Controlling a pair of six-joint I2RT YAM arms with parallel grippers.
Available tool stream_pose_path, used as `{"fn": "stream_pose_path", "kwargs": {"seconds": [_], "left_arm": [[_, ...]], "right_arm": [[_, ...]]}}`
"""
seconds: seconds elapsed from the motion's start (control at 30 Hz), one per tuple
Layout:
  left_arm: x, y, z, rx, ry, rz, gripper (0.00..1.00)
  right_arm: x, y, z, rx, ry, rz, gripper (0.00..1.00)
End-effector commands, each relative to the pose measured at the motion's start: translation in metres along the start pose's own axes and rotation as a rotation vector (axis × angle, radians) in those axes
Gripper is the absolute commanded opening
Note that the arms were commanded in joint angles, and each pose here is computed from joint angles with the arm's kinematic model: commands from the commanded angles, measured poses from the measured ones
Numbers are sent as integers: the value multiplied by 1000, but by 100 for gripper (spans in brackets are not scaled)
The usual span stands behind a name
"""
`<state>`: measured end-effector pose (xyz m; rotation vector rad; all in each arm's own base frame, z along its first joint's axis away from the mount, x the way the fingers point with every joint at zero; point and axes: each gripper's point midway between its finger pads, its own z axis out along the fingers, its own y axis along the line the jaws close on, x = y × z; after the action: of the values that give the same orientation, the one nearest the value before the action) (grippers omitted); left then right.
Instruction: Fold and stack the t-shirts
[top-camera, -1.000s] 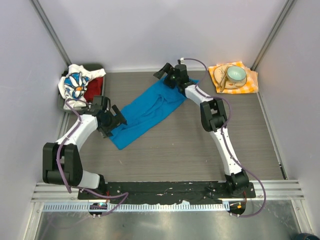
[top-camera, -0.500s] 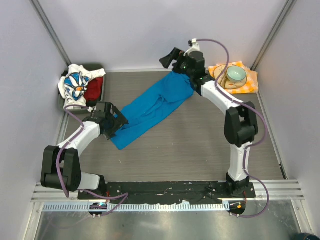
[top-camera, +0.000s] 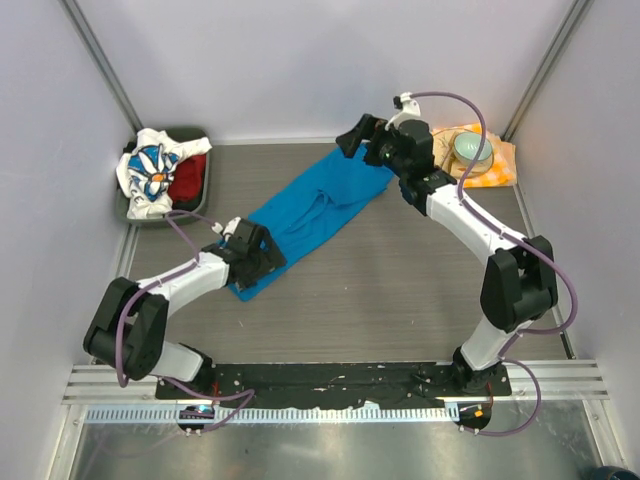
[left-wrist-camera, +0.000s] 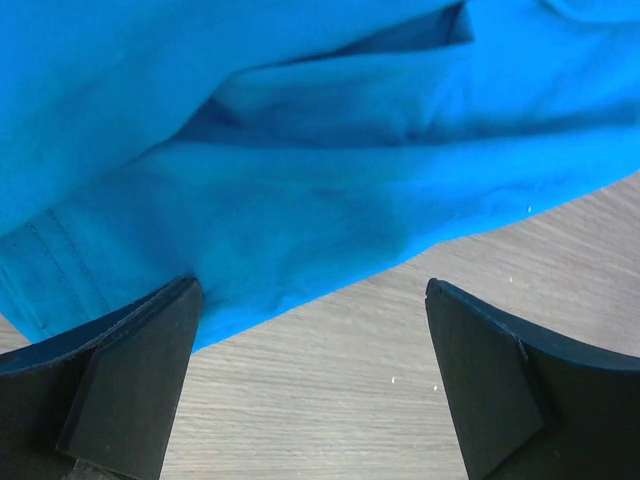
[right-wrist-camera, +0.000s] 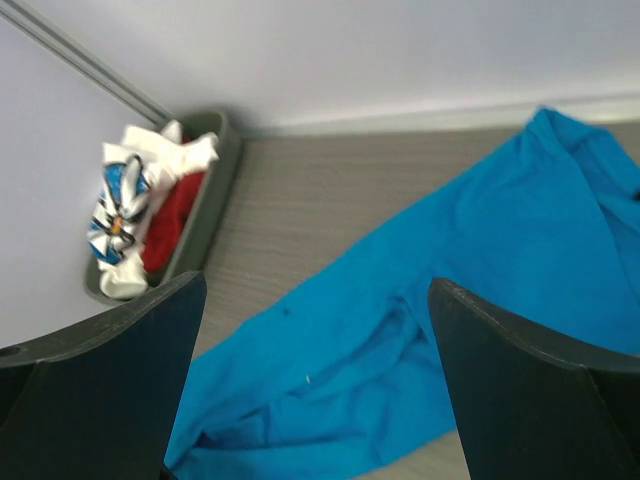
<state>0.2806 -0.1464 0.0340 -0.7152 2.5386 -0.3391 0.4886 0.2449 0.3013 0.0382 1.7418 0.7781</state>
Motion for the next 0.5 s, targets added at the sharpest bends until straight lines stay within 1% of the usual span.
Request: {"fn": "stream_pose_path", "kwargs": {"seconds": [0.0, 0.07, 0.1, 0.17, 0.2, 0.27, 0.33, 0.37, 0.4, 0.43, 0.47], "left_arm": [[35, 10, 0, -30, 6, 14, 100], [47, 12, -2, -34, 5, 18, 100], [60, 16, -2, -37, 20, 42, 100], [70, 16, -6, -29, 21, 48, 100], [83, 14, -9, -18, 32, 64, 100], [93, 8, -13, 1, 22, 79, 100], [114, -6, -22, 41, 35, 112, 100], [120, -6, -21, 30, 32, 134, 100], [134, -18, -27, 61, 45, 169, 100], [142, -23, -28, 65, 49, 169, 100], [151, -26, -26, 65, 53, 189, 100]], "right_arm": [[-19, 8, -36, 20, -47, -32, 100], [-15, 5, -45, 33, -40, -34, 100], [-21, 9, -54, 32, -50, -32, 100], [-18, 8, -62, 38, -43, -33, 100], [-24, 13, -71, 33, -56, -29, 100], [-24, 12, -80, 39, -56, -24, 100], [-27, 15, -91, 44, -55, -20, 100], [-28, 15, -94, 47, -55, -18, 100], [-27, 16, -99, 53, -45, -17, 100], [-36, 22, -107, 41, -69, -22, 100], [-33, 19, -113, 55, -53, -23, 100]]}}
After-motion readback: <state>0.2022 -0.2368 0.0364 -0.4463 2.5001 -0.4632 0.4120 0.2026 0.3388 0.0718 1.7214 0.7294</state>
